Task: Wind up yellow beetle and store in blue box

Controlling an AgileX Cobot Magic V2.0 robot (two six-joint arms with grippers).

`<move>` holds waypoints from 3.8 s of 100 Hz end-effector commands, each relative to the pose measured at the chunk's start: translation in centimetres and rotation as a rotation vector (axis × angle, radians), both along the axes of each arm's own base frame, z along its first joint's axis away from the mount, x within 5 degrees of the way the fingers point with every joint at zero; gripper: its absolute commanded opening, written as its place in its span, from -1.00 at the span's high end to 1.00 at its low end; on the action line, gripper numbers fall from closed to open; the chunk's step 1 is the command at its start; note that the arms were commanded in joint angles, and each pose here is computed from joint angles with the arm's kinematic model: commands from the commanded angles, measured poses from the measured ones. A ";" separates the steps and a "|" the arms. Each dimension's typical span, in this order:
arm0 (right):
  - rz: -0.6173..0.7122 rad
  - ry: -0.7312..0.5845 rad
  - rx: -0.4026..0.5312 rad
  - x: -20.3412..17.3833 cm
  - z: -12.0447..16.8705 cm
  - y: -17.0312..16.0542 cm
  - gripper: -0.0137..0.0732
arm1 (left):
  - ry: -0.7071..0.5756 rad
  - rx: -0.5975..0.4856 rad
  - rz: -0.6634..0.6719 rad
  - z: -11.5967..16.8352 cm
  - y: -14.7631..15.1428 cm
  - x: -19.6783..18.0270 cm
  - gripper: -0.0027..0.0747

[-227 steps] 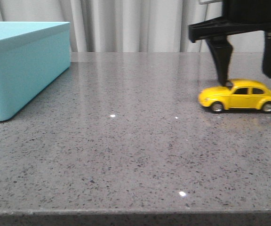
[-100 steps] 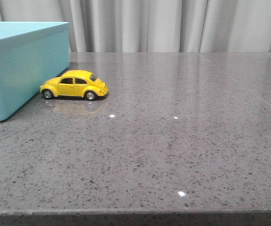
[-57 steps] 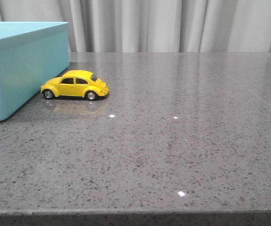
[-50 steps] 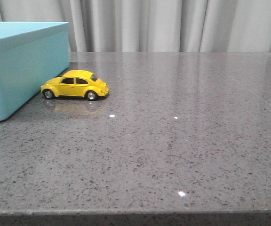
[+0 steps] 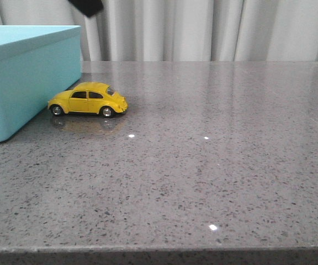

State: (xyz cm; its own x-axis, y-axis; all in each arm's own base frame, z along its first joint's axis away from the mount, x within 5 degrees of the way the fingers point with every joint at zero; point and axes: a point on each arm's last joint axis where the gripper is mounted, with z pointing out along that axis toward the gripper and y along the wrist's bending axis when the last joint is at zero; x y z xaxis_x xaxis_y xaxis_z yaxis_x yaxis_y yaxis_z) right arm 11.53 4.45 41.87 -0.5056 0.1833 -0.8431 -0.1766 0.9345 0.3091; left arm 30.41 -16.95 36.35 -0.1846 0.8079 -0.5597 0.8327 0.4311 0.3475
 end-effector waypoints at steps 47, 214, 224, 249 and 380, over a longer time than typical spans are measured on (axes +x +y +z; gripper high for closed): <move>0.005 -0.103 0.024 -0.1 1.4 -0.1 -0.54 | 0.095 0.138 -0.085 -4.9 -2.0 3.2 -0.37; 0.008 -0.137 0.036 0.0 1.7 0.0 -0.54 | 0.005 -0.091 0.546 9.8 9.9 3.9 0.36; 0.008 -0.137 0.036 0.0 1.7 0.0 -0.54 | 0.094 -0.059 0.605 7.0 11.8 5.1 0.36; 0.008 -0.137 0.036 0.0 1.7 0.0 -0.54 | 0.252 0.003 0.671 0.1 13.7 7.3 0.36; -0.001 -0.150 -0.014 0.1 1.7 -0.2 -0.54 | 0.231 -0.130 0.643 0.3 12.7 8.2 -0.32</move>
State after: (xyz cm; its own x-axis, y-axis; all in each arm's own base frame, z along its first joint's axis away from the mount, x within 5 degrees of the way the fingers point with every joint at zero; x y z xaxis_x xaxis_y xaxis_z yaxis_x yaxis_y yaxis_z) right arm 11.70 4.35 42.13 -0.4691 0.1666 -0.8673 -0.1862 0.9413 0.2816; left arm 39.99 -4.12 31.84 -0.7960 0.4576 -0.3963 0.4669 0.8807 0.0791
